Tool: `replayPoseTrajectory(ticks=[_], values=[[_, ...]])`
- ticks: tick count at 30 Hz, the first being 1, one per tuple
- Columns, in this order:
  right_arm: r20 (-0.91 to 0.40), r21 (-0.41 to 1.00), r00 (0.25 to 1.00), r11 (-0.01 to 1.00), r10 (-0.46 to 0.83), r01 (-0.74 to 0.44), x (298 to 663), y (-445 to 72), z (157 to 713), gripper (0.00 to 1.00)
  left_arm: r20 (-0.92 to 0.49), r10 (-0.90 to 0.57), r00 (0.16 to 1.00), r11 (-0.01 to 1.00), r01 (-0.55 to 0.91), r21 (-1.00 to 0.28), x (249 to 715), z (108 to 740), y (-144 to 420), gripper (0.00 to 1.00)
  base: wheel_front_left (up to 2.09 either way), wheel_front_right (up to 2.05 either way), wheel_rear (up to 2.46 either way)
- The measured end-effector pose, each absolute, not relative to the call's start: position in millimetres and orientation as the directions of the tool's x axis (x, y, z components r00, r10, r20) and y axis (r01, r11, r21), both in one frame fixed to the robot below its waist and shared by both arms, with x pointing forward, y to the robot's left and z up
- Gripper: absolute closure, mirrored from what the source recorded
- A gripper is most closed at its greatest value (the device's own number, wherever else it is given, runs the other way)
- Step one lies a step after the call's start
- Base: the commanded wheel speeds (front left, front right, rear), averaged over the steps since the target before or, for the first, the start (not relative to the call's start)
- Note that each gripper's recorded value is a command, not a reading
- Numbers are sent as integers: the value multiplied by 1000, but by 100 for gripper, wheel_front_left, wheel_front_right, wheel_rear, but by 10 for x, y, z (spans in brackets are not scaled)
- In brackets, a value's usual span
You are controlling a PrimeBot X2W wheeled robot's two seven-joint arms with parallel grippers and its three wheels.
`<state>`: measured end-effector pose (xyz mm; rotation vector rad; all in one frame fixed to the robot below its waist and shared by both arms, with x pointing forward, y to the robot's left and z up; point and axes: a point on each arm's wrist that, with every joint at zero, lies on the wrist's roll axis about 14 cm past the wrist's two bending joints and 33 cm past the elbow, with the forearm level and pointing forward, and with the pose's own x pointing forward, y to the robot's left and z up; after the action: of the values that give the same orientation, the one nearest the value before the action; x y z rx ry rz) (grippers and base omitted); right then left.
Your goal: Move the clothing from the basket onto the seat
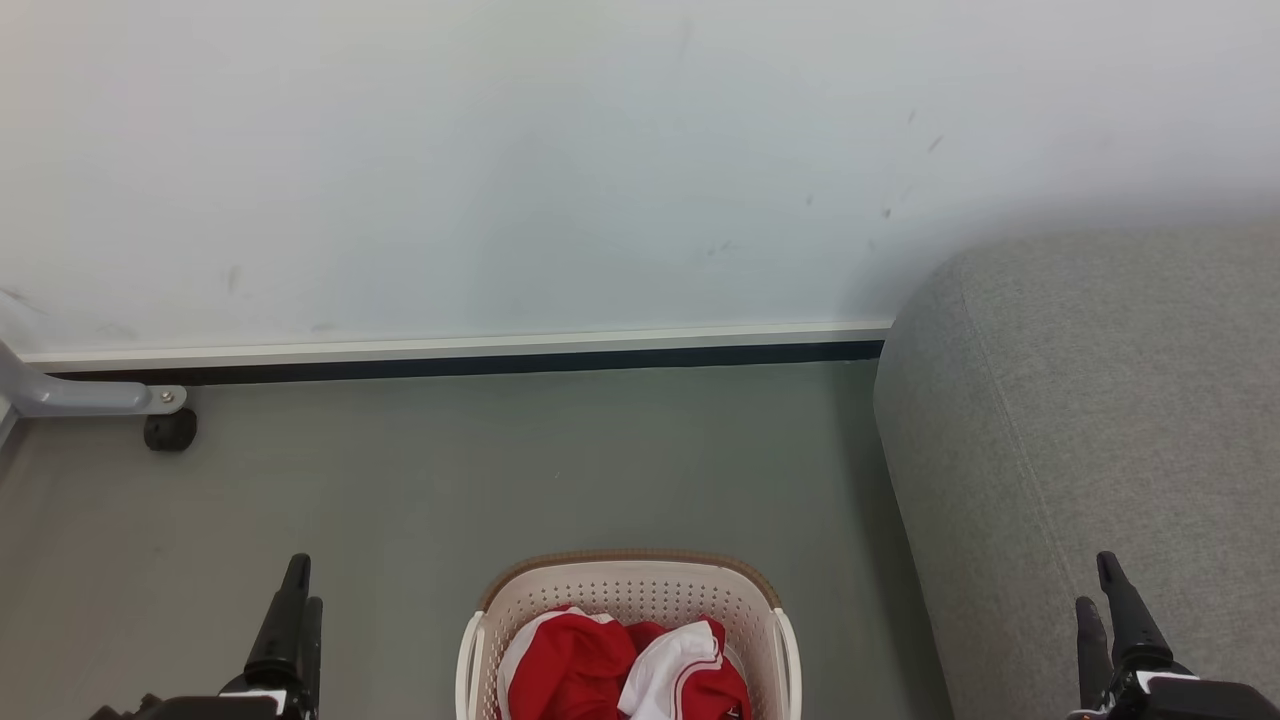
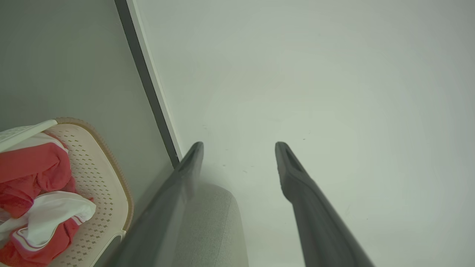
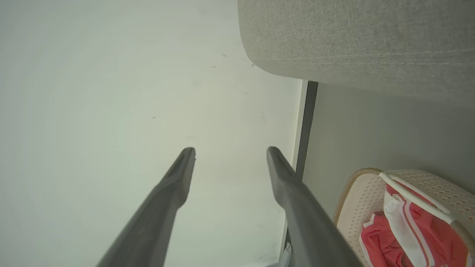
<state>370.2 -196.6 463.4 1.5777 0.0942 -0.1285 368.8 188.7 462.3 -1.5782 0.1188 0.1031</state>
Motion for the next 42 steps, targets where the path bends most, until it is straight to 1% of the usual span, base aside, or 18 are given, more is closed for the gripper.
replayPoseTrajectory(ticks=[8,13,22,25,33,34,35,42], values=[[-126,992,992,18,-25,126,3721,-1932,4685,0,-121,-1,993,13,-121,-993,3715,4687,1870,0,0,0,0],[-109,992,994,54,-25,110,3745,-1908,4744,0,-106,-2,994,60,-106,-993,3735,4739,1853,0,0,0,0],[-69,984,998,167,-4,69,3792,-1838,4875,0,-82,-20,996,175,-77,-982,3766,4821,1806,0,0,0,0],[-57,976,998,210,8,54,3802,-1801,4913,0,-78,-27,997,228,-69,-971,3769,4834,1782,0,0,0,0],[-24,924,999,383,45,5,3844,-1712,5016,0,-66,-48,997,363,-44,-931,3788,4876,1721,0,0,0,0],[-24,924,999,383,45,5,3844,-1712,5016,0,-66,-48,997,363,-44,-931,3788,4876,1721,0,0,0,0],[-20,914,998,406,51,-2,3848,-1697,5028,0,-67,-50,996,381,-43,-924,3790,4879,1716,0,0,0,0],[-11,824,995,564,99,-47,3859,-1581,5071,0,-80,-68,994,542,-31,-840,3792,4867,1700,0,0,0,0]])
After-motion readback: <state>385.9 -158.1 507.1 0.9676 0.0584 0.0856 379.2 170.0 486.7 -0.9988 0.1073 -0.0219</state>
